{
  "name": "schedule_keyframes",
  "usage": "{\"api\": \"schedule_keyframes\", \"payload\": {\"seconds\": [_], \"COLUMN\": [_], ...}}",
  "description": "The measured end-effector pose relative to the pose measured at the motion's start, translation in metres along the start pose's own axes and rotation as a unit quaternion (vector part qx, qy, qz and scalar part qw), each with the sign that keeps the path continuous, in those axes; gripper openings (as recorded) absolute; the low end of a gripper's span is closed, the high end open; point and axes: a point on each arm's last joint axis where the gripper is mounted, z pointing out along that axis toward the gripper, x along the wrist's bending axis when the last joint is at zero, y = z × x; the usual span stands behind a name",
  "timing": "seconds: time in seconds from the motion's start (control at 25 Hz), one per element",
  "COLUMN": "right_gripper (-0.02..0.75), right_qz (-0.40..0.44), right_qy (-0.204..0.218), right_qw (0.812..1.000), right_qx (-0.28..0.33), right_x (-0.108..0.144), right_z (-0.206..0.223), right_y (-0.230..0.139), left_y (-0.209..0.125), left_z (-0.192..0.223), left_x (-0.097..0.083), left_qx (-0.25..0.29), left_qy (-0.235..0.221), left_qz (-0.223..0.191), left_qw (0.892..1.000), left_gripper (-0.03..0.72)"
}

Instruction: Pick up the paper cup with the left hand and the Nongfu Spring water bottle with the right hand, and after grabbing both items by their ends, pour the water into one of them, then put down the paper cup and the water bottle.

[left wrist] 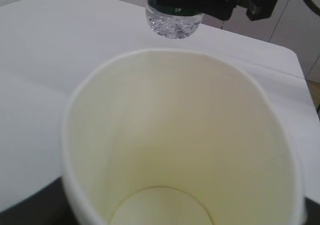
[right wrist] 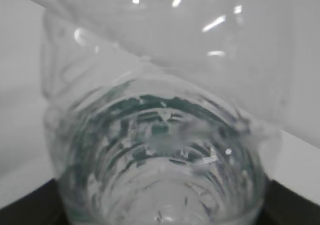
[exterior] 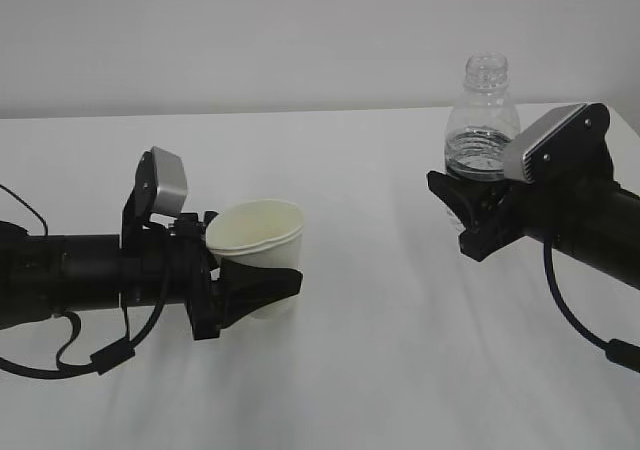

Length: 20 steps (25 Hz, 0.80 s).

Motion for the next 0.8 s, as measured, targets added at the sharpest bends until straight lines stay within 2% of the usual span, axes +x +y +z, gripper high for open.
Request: {"api": "schedule_keyframes", "payload": {"seconds": [0.24, 0.8], "right_gripper": [0.465, 0.465], "right_qz": [-0.008, -0.036], "right_qy": [0.013, 0.056], "right_qw": [1.000, 0.998], "right_qx": [-0.001, -0.004], "right_x": [0.002, 0.010], "right_z": [0.000, -0.001], "right_y": [0.000, 0.000], "left_y": [0.002, 0.005], "left_z": [0.018, 0.041], "left_x": [-0.019, -0.046], "left_qx": [-0.003, -0.013], "left_qy": [-0.023, -0.049], "left_qz": [0.011, 0.078], "left_qw": [1.000, 0.996], "left_gripper": [0.474, 0.473]}}
